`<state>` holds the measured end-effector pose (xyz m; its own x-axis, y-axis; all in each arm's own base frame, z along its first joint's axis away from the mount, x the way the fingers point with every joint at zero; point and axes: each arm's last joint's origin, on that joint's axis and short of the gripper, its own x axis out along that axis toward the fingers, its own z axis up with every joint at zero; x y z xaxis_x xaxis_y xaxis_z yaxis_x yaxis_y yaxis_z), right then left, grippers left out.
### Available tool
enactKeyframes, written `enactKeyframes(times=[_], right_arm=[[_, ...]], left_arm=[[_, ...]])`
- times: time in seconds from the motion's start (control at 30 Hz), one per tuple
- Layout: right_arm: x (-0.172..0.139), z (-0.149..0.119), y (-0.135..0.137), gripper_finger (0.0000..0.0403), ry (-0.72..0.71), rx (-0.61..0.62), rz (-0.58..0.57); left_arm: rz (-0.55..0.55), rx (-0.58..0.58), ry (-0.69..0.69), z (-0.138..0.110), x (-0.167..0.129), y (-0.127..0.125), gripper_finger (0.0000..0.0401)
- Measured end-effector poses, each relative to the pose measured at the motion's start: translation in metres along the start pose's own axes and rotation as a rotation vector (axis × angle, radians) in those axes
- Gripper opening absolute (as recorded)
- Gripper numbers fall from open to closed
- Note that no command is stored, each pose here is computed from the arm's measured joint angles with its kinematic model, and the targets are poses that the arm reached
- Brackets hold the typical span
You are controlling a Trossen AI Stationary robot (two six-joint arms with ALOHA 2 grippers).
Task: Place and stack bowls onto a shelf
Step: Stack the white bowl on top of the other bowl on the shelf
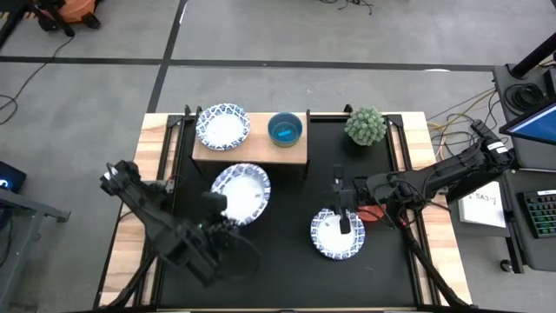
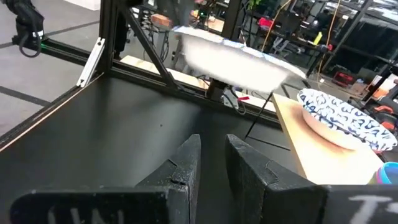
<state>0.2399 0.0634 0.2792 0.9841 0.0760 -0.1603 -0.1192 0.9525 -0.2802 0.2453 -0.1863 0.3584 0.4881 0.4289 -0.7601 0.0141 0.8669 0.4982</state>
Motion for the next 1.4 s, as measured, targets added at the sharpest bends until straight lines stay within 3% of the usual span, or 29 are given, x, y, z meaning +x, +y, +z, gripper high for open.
enactKeyframes(times=[0.3,0.67,0.83,1.4], right_arm=[[0.000,-0.002,0.001,0.0066,0.020,0.007,0.009],[0.000,-0.002,0.001,0.0066,0.022,0.003,0.010],[0.000,-0.002,0.002,0.0066,0.023,0.003,0.010],[0.000,-0.003,0.002,0.0066,0.029,0.004,0.011]], left_arm=[[0.164,0.009,0.061,-0.002,0.021,0.087,0.0001],[0.270,-0.265,0.291,-0.043,0.062,0.187,0.0001],[0.178,-0.367,0.327,-0.054,0.081,0.208,0.0004],[0.189,-0.346,0.350,-0.060,0.105,0.228,0.0048]])
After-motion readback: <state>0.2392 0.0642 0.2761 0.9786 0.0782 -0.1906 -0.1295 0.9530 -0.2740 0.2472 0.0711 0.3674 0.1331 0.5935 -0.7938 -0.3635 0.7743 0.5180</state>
